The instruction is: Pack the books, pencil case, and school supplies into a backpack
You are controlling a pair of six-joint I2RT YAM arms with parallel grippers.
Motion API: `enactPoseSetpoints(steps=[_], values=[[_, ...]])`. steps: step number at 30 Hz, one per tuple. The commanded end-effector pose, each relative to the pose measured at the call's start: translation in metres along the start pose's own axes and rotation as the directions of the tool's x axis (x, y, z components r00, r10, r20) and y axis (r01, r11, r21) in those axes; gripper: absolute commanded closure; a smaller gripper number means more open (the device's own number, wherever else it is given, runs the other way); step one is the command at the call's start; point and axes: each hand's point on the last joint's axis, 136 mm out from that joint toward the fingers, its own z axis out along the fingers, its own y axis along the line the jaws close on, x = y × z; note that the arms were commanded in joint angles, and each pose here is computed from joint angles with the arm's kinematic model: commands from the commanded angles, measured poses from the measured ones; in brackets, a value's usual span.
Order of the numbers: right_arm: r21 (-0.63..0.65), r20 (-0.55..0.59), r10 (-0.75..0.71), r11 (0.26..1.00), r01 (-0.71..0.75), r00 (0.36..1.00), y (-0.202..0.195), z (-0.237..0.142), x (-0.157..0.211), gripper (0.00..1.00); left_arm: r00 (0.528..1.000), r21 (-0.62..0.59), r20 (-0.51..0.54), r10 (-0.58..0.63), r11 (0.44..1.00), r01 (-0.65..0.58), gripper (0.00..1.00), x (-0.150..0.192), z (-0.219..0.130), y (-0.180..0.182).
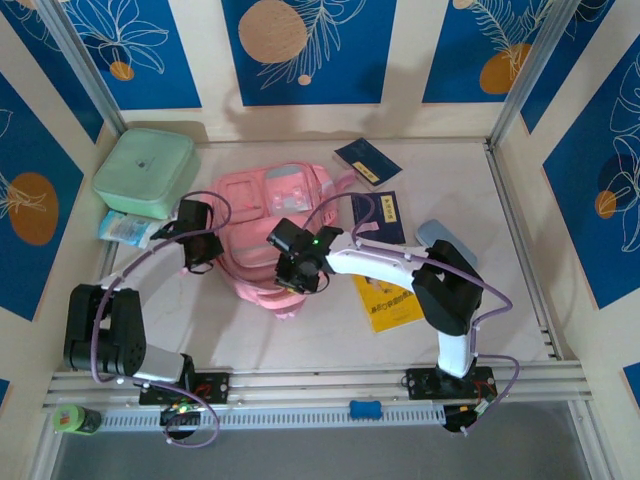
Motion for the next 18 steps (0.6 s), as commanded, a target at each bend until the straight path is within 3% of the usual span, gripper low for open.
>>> enactPoseSetpoints(steps=[1,5,9,14,18], values=[[-0.035,0.074,-0.104,0.994,0.107,0.992,0.008,-0.046,0.002,0.53,1.0,0.076,0.023,0.007,0.997,-0.009,0.6,-0.008,-0.029,-0.009],[-0.008,0.13,-0.164,0.986,0.167,0.978,-0.022,-0.076,-0.008,0.35,1.0,0.154,0.016,0.023,0.988,-0.025,0.49,0.007,-0.056,-0.018],[0.104,0.163,-0.174,0.982,0.158,0.971,-0.08,-0.103,-0.03,0.23,0.998,0.298,0.013,0.066,0.952,-0.067,0.42,0.038,-0.09,-0.055],[0.152,0.168,-0.069,0.987,0.043,0.983,-0.159,-0.122,-0.053,0.11,0.991,0.422,0.019,0.136,0.897,-0.131,0.36,0.089,-0.12,-0.109],[0.094,0.157,0.038,0.994,-0.054,0.987,-0.203,-0.125,-0.064,0.03,0.985,0.519,0.04,0.165,0.84,-0.162,0.33,0.125,-0.138,-0.16]])
